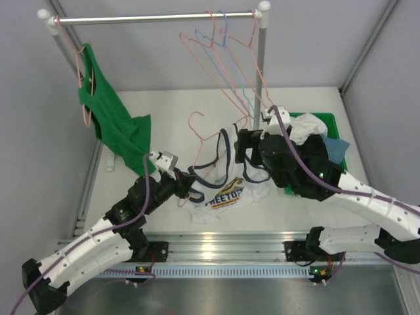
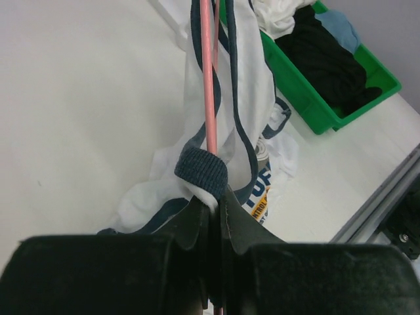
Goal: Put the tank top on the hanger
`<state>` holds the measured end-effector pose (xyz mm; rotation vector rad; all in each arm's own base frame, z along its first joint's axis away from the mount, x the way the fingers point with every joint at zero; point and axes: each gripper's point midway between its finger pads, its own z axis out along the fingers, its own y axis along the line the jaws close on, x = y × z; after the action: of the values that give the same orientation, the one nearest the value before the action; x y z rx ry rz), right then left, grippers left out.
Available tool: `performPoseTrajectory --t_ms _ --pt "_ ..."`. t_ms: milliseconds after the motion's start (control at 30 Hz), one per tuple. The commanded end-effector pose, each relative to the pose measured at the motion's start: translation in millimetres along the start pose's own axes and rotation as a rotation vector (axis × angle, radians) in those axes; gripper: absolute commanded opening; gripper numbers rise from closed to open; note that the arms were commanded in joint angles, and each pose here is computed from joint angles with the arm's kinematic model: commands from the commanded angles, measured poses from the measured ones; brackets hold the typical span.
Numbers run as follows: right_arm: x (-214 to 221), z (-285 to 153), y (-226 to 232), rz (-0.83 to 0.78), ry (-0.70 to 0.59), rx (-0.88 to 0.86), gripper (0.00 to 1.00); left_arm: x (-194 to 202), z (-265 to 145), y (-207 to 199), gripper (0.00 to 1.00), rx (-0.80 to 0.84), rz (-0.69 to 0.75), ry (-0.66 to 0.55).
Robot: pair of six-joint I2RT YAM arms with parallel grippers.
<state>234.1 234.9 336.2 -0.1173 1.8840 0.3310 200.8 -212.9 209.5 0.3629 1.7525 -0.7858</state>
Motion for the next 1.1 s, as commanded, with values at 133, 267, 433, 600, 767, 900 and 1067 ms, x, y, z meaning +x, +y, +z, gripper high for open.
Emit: performPoseTrajectory --t_ms 133,267,433,600,767,900,1067 --pt "-18.6 -20.3 -22.5 0.061 -0.061 0.031 0.96 -52.8 -24.9 28.1 0.00 -0.220 -0.017 -0.107" --pt "-21.8 -26.4 -32.3 0.068 -0.073 0.047 0.97 -77.3 -42.3 41.1 0.00 -0.330 0.035 -0.109" --pt "-27.4 -33.1 -38.5 0.073 -0.083 0.048 0.97 -102.1 -53.5 55.4 0.00 -0.458 0.100 -0.095" --pt "-29.2 -35.8 -40.3 0.071 -0.083 0.047 0.98 -133.5 -53.3 60.9 0.00 -0.541 0.141 -0.080" --pt "-30.8 -38.4 -40.3 0.061 -0.080 0.033 0.98 -156.2 -45.3 81.2 0.00 -0.584 0.148 -0.035" --pt "-34.3 -41.1 -38.5 0.049 -0.083 0.011 0.98 -181.2 -47.8 97.2 0.00 -0.630 0.145 -0.041" --pt "-41.6 -44.4 -34.5 0.032 -0.091 -0.020 0.99 -220.2 -59.3 95.7 0.00 -0.658 0.135 -0.081"
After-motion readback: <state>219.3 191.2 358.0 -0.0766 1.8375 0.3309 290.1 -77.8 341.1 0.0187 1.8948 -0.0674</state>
